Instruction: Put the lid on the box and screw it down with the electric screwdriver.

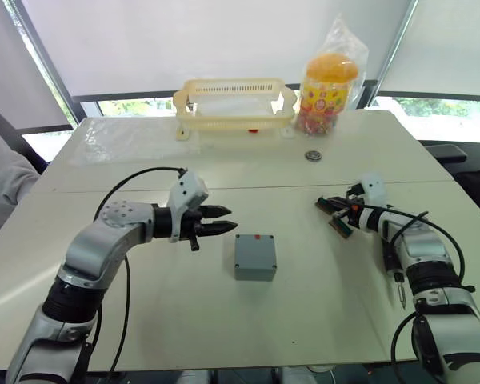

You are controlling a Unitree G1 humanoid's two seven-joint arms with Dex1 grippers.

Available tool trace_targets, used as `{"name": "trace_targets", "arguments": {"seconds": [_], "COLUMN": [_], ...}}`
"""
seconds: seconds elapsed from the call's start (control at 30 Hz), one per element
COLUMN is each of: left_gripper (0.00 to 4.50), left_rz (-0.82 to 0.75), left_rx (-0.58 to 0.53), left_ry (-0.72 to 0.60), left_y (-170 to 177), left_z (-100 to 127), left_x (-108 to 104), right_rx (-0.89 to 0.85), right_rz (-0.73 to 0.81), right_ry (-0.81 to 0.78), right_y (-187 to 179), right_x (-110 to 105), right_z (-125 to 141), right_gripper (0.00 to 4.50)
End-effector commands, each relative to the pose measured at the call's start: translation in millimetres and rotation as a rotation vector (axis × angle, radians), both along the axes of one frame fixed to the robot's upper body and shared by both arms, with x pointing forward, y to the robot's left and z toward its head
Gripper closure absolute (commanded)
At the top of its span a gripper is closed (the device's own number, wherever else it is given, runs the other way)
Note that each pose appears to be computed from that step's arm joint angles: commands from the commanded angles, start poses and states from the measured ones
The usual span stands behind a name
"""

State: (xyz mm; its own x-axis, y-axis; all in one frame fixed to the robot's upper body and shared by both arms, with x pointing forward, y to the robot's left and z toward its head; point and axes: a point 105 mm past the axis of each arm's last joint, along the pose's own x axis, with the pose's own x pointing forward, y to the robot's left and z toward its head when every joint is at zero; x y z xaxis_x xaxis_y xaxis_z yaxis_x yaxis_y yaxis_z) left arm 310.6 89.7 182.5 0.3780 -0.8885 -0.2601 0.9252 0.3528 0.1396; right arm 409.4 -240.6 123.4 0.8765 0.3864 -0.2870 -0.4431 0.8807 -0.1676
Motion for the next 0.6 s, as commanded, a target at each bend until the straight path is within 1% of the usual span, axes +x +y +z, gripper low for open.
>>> {"name": "trace_targets", "arguments": {"seconds": [0.03,0.23,0.47,0.6], "left_gripper": [2.75,2.75,2.75,2.75], "left_rz": [-0.009,-0.003,-0.008,-0.018], "left_rx": [0.006,0.007,0.007,0.007], "left_ry": [-0.045,-0.045,-0.045,-0.043], "left_y": [-1.3,0.4,-1.3,-3.3], "left_z": [6.3,6.4,5.6,4.9], "left_x": [-1.3,0.0,1.6,2.3], "right_rx": [0.007,0.009,0.003,0.006], "right_rz": [-0.001,-0.004,-0.002,-0.002], "right_ry": [-0.044,-0.057,-0.126,-0.146], "right_y": [0.0,0.1,1.5,3.4], "right_x": [3.3,4.1,2.5,-0.3], "right_z": [11.4,15.2,36.3,43.0], "right_gripper": [4.48,4.48,4.48,4.48]}}
